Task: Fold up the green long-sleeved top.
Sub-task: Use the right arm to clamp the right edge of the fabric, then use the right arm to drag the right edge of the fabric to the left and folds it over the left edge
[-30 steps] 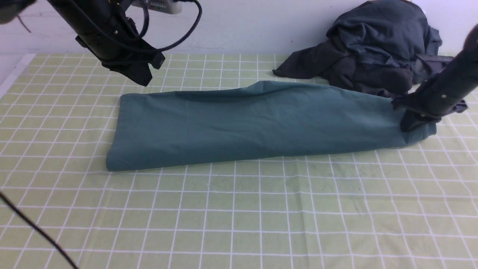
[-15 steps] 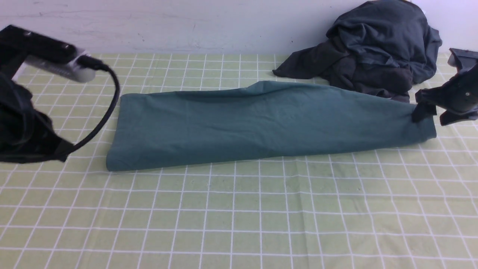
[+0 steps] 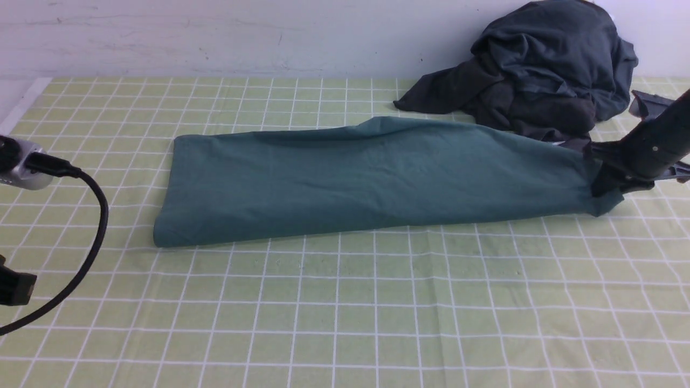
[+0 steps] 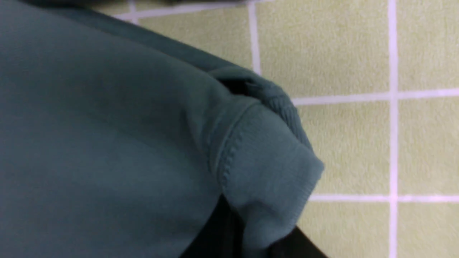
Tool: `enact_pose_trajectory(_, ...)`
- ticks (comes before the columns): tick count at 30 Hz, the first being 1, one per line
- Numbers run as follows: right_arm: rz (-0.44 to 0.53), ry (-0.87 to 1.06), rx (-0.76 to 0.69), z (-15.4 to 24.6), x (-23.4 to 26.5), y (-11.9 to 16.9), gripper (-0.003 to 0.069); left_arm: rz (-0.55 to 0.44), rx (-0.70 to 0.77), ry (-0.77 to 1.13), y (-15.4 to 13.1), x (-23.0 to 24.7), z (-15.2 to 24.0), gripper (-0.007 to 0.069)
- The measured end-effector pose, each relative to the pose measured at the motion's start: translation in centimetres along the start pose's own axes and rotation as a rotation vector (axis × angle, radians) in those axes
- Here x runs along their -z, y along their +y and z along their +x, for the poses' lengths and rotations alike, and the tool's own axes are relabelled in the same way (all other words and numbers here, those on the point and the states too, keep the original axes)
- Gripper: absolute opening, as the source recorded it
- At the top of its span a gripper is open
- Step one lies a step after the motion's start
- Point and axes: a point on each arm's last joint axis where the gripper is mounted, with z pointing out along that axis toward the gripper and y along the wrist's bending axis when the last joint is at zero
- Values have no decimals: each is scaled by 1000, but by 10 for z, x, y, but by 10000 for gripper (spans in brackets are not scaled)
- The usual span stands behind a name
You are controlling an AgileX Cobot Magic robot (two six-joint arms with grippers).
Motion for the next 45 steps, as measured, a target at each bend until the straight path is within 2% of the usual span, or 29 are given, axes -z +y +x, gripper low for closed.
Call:
enact_pose_trajectory(3,14,-35,34,-1,39,2,22,-16,19,-8,1,3,1,-4)
enact_pose_trajectory(7,80,-114,72,2,111,4,22,-18,59,-9,1,3,1,-4)
enact_pose_trajectory(13,150,-231,108,9,168,8,22,-25,129,-80,3,3,-5,-4)
enact_pose_trajectory(18,5,-344,101,6,185,42,22,-12,182,-138,2,3,-11,-4)
enact_pose_trajectory(19,-71,-371,109,4,184,59,22,-6,188,-146,2,3,-12,-4)
enact_pose_trajectory(23,-277,-444,204,3,172,135,22,20,207,-128,0,-3,-14,-4)
enact_pose_trajectory(24,-285,-453,216,4,171,140,22,23,209,-126,-1,-4,-14,-4)
enact_pose_trajectory(25,-362,-484,268,7,160,178,22,40,223,-111,-2,-8,-15,-4)
enact_pose_trajectory(26,-378,-495,279,9,156,191,22,47,229,-106,-3,-9,-16,-4)
enact_pose_trajectory(28,-442,-507,353,17,137,235,22,76,252,-88,-5,-15,-17,-4)
enact_pose_trajectory(30,-466,-510,386,23,125,252,22,87,261,-79,-6,-17,-18,-4)
enact_pose_trajectory(31,-492,-503,426,34,105,281,22,101,273,-67,-7,-20,-18,-4)
enact_pose_trajectory(32,-501,-494,446,40,93,294,22,103,275,-64,-7,-21,-18,-4)
enact_pose_trajectory(33,-501,-495,447,40,93,294,22,104,276,-63,-7,-21,-18,-4)
enact_pose_trajectory(34,-513,-478,473,49,76,313,22,106,278,-62,-7,-21,-18,-4)
enact_pose_trajectory(37,-542,-442,519,63,45,346,22,109,280,-62,-8,-21,-18,-4)
enact_pose_trajectory(43,-590,-447,569,69,23,382,32,113,284,-62,-8,-21,-18,-4)
enact_pose_trajectory(45,-611,-439,590,71,15,393,57,118,289,-63,-8,-21,-19,-4)
